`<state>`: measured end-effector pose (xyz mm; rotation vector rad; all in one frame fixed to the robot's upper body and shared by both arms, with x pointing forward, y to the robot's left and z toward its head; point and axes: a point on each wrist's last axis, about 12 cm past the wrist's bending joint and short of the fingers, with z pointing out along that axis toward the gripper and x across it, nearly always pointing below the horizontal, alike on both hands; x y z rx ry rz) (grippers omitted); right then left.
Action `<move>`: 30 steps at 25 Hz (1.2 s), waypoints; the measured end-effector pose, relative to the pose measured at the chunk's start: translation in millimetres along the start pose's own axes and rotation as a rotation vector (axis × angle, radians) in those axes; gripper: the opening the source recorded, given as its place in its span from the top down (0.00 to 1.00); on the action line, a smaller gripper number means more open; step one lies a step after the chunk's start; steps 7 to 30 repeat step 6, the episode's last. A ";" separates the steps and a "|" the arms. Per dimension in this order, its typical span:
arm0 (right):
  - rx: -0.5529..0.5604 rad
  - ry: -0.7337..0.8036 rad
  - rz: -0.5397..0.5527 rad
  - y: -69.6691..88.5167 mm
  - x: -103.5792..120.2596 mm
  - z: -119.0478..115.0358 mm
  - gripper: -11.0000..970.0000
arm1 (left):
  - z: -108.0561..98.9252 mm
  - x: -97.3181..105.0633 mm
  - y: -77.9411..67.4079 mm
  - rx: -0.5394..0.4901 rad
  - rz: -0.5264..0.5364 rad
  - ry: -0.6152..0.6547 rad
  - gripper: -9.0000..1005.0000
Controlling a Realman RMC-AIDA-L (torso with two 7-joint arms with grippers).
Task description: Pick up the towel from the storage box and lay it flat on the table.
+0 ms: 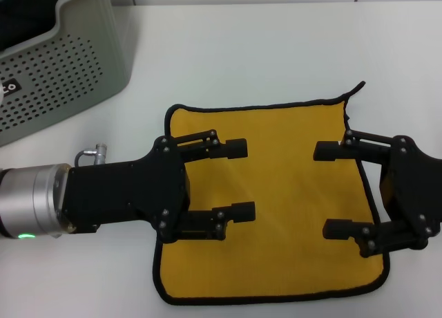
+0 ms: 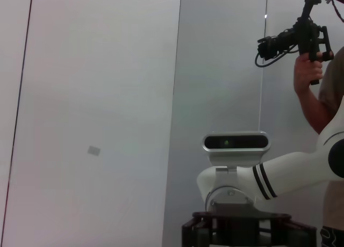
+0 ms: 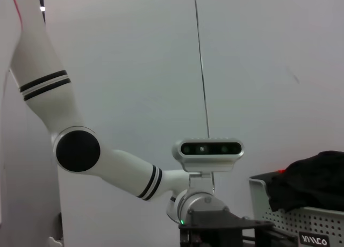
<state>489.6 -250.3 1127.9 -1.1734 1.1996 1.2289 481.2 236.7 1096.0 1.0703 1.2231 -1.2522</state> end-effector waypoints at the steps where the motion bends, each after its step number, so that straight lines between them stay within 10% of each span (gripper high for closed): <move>1: 0.002 0.001 0.000 -0.3 0.2 0.0 0.08 | 0.0 0.0 0.0 0.000 0.000 -0.001 0.24; 30: 0.004 0.004 0.003 -0.3 0.8 0.0 0.08 | 0.1 -0.4 0.1 -0.001 0.001 -0.004 0.24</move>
